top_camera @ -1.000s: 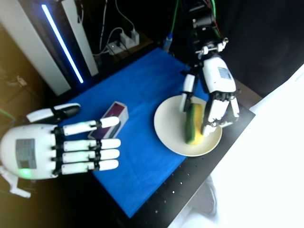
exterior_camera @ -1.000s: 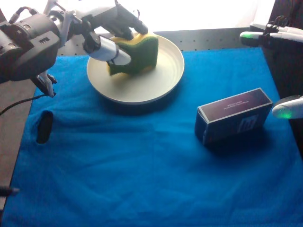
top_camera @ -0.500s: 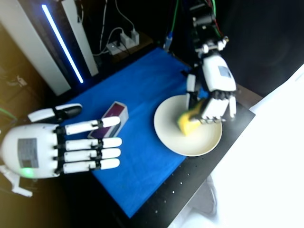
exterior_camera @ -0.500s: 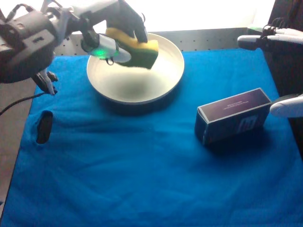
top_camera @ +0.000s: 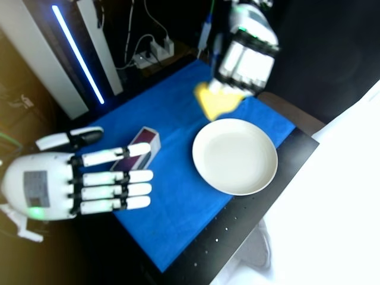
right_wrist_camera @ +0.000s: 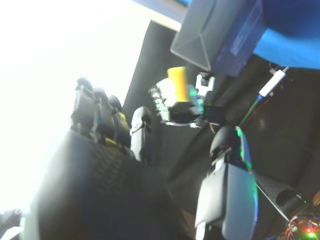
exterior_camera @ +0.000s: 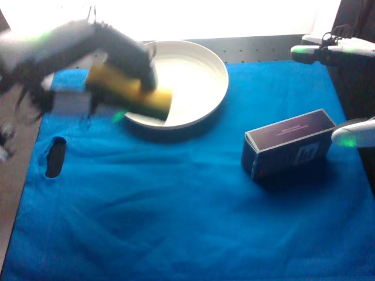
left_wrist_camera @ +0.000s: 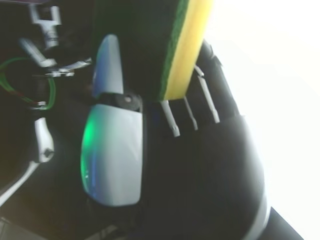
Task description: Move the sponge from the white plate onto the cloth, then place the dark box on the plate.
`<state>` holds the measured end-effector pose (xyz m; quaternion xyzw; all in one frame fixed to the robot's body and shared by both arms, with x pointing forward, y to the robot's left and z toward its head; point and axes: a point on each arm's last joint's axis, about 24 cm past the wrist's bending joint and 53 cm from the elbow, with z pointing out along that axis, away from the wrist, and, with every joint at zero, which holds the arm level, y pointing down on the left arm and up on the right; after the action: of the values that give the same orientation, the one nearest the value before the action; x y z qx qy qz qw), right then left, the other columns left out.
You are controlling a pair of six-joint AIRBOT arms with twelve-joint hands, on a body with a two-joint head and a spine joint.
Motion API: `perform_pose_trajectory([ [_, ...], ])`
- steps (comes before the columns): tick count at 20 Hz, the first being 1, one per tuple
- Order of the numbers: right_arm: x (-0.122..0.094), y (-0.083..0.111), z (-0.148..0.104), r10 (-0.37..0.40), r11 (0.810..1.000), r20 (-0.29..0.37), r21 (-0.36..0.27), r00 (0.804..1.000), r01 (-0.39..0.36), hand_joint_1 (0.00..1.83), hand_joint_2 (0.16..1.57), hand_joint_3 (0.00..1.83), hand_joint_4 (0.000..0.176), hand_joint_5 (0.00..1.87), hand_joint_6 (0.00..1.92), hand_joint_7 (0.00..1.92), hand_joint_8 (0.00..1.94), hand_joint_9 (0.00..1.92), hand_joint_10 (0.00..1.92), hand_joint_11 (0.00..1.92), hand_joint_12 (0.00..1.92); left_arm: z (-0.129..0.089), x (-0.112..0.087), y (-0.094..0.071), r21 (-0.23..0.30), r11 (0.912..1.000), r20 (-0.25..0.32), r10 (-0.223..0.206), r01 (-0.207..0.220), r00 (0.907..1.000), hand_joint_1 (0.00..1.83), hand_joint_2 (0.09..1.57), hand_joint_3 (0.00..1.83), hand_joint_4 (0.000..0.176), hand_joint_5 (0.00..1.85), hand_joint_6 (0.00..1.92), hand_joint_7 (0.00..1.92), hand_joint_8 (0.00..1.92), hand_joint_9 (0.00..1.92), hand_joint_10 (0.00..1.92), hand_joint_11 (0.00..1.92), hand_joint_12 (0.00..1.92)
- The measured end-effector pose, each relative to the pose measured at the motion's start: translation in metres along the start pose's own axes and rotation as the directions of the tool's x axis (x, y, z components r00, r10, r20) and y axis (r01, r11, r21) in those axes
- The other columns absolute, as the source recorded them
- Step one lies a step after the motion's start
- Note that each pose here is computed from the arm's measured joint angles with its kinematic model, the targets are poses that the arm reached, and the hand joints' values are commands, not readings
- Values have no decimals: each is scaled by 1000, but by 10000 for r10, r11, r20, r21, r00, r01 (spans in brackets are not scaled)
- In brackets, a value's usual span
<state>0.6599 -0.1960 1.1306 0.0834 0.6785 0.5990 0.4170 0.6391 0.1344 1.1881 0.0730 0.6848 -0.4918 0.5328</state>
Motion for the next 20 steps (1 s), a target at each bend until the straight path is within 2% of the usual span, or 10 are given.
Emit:
perform_pose_trajectory([
  [2, -1, -1, 0, 32, 10000, 54, 27, 10000, -32, 643, 908, 0, 176, 208, 2, 60, 1, 0, 0, 0, 0, -14, 18, 12, -495, 9981, -389, -377, 357, 9985, 1255, 1053, 1, 6, 1096, 796, 1143, 734, 1036, 955, 858, 1428],
  [4, -1, 0, 0, 40, 10000, 38, -1, 10000, -40, 658, 912, 0, 176, 198, 0, 39, 0, 0, 0, 0, 0, -22, 37, 25, -950, 9919, -643, -904, 840, 9938, 1376, 1081, 0, 0, 1001, 1010, 1105, 603, 959, 1129, 813, 1232],
  [6, 0, 0, 0, 64, 10000, 46, -5, 10000, -64, 658, 929, 3, 170, 199, 1, 63, 8, 0, 0, 0, 0, -27, 62, 38, -1443, 9790, -906, -1579, 1439, 9833, 1384, 1070, 0, 0, 1152, 580, 1073, 791, 933, 1265, 765, 1394],
  [8, 2, -3, 2, 123, 9999, 26, 21, 9999, -123, 634, 934, 4, 168, 199, 0, 62, 5, 0, 0, 0, 0, -30, 64, 44, -1668, 9690, -732, -1966, 1823, 9777, 1270, 1060, 0, 0, 1179, 507, 1052, 1012, 885, 1018, 711, 1473],
  [10, 4, -2, 2, 115, 9999, -36, 7, 9999, -115, 623, 924, 0, 176, 184, 0, 49, 0, 0, 0, 0, 0, -33, 62, 48, -1761, 9638, -563, -2129, 2002, 9754, 1181, 933, 0, 0, 881, 69, 834, 180, 626, 660, 348, 1465],
  [12, 2, -3, 2, 90, 10000, 17, 33, 10000, -90, 663, 906, 0, 176, 173, 0, 32, 0, 0, 0, 0, 0, -36, 63, 51, -1862, 9619, -482, -2124, 2001, 9760, 923, 850, 0, 0, 542, 2, 574, 9, 414, 378, 40, 1332],
  [13, 1, -3, 2, 89, 10000, 24, 20, 10000, -89, 654, 907, 0, 176, 152, 0, 13, 0, 0, 0, 0, 0, -38, 65, 52, -1923, 9603, -461, -2147, 2022, 9756, 854, 828, 0, 31, 469, 0, 544, 1, 399, 366, 7, 1359],
  [14, 2, -3, 2, 50, 10000, -25, 19, 10000, -50, 681, 899, 0, 176, 192, 16, 31, 8, 2, 0, 30, 13, -41, 65, 50, -1934, 9588, -370, -2192, 2082, 9750, 853, 784, 0, 15, 435, 0, 546, 1, 477, 270, 88, 1257],
  [19, 5, -8, 3, -94, 9999, -220, 36, 9997, 94, 779, 856, 0, 60, 296, 4, 68, 0, 10, 0, 53, 16, -45, 41, 27, -1144, 9765, 280, -1807, 1828, 9831, 710, 810, 2, 0, 365, 2, 475, 3, 570, 74, 189, 1006],
  [20, 5, -9, 3, -67, 10000, -210, 43, 9998, 67, 779, 856, 0, 60, 296, 4, 68, 0, 10, 0, 53, 16, -45, 41, 26, -1110, 9767, 301, -1816, 1838, 9829, 710, 810, 2, 0, 365, 2, 475, 3, 570, 74, 189, 1006],
])
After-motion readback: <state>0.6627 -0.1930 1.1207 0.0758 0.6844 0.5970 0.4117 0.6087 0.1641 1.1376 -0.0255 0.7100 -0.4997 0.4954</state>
